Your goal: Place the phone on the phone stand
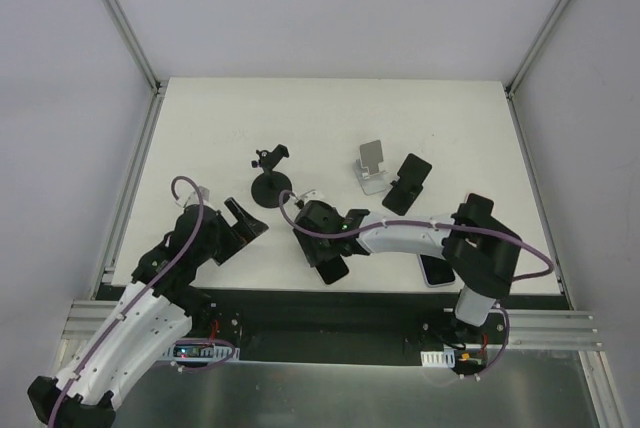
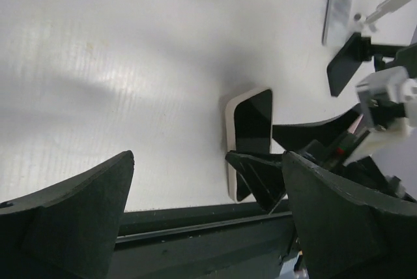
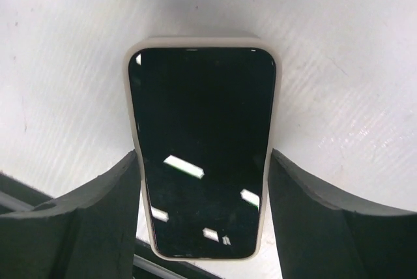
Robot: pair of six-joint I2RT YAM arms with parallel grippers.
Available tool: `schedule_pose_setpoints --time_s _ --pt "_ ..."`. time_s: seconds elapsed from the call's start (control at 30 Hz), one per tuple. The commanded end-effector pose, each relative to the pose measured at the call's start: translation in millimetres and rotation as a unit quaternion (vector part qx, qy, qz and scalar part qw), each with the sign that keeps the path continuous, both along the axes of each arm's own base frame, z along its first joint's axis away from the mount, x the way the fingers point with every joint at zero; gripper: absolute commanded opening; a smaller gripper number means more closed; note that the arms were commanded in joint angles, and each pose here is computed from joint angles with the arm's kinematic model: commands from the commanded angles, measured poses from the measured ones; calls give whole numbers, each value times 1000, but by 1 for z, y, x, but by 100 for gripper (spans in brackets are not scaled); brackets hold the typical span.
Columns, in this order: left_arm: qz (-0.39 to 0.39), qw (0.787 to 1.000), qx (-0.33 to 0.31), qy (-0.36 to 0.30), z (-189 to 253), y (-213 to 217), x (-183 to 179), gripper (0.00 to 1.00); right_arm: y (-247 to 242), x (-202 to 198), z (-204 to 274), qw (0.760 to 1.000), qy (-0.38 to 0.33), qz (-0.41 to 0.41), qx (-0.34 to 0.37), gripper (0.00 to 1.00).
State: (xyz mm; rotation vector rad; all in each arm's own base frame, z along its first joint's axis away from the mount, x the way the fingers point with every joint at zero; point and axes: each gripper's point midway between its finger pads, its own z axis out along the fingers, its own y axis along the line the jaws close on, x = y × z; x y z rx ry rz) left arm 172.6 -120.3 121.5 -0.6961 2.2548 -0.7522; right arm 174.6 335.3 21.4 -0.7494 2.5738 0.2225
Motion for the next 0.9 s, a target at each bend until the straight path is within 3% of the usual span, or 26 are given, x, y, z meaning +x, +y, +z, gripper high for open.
schedule_pose_setpoints --time_s 0.0,0.03,0.17,0.33,0.73,0.87 --pt "-94 994 -61 2 3 -43 3 93 12 16 41 992 -83 27 92 6" --pt "-112 991 -71 3 3 -51 3 92 16 19 47 989 -93 30 107 1" --pt "-169 980 -93 38 -9 -76 9 88 20 16 63 980 -115 52 157 1" --pt "-267 957 -114 -6 1 -104 17 83 23 5 75 969 -116 86 200 1" --pt "-332 937 -113 7 0 -128 23 61 29 -14 98 949 -123 144 252 1" --pt "-371 919 -137 10 8 -142 13 50 29 -11 99 948 -131 145 252 1"
